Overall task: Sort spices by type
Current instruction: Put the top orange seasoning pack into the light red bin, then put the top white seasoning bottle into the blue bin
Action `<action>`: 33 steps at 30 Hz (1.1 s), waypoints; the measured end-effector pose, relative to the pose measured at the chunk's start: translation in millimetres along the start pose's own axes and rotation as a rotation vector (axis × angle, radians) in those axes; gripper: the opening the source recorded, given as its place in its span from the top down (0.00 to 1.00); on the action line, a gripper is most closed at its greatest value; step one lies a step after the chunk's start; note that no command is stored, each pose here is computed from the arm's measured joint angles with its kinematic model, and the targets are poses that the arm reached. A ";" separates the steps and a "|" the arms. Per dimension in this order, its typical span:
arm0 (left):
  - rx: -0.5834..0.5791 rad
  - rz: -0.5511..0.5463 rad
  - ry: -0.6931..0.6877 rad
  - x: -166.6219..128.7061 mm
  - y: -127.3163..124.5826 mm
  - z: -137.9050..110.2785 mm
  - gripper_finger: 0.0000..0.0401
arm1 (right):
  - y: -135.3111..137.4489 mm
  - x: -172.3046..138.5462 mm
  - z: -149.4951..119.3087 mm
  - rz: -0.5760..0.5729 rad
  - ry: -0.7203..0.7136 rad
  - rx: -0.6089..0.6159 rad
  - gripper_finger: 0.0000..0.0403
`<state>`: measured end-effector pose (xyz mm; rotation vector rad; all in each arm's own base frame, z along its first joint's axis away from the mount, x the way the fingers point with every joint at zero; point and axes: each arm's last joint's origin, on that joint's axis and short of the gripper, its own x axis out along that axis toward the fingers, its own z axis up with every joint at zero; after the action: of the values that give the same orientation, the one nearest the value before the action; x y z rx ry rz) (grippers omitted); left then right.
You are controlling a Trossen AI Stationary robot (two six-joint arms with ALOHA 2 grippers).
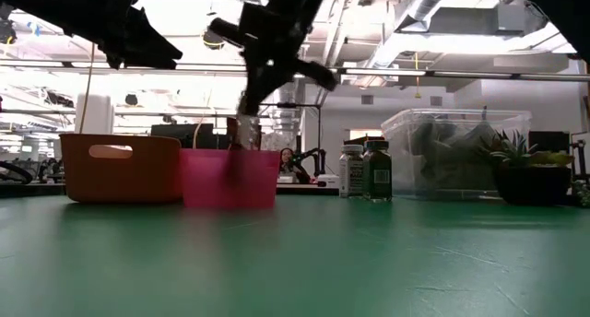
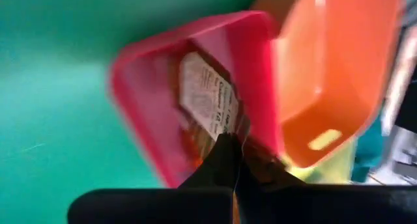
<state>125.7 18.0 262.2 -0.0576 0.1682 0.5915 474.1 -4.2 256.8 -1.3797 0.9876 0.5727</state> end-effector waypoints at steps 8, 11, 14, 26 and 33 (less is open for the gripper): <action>0.000 -0.002 0.001 0.0 -0.1 -0.2 0.47 | 2.7 25.2 -7.3 0.027 0.015 0.105 0.86; 0.000 -0.005 0.001 0.0 -0.2 -0.2 0.47 | 1.2 27.8 -9.2 0.013 0.016 0.131 0.78; 0.001 -0.004 0.002 0.0 -0.1 -0.3 0.47 | 1.1 28.6 -10.2 0.014 0.016 0.142 0.69; 0.031 -0.005 0.001 0.0 -0.1 -0.4 0.47 | -17.0 -10.0 -6.9 0.006 0.007 0.216 0.42; 0.029 -0.005 0.000 0.1 -0.2 -0.2 0.47 | -20.5 -55.5 -24.4 0.088 0.055 0.412 0.45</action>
<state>125.9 17.8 261.9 -0.0295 0.1767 0.5840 457.3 -19.5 316.7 -0.9938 1.1425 0.3699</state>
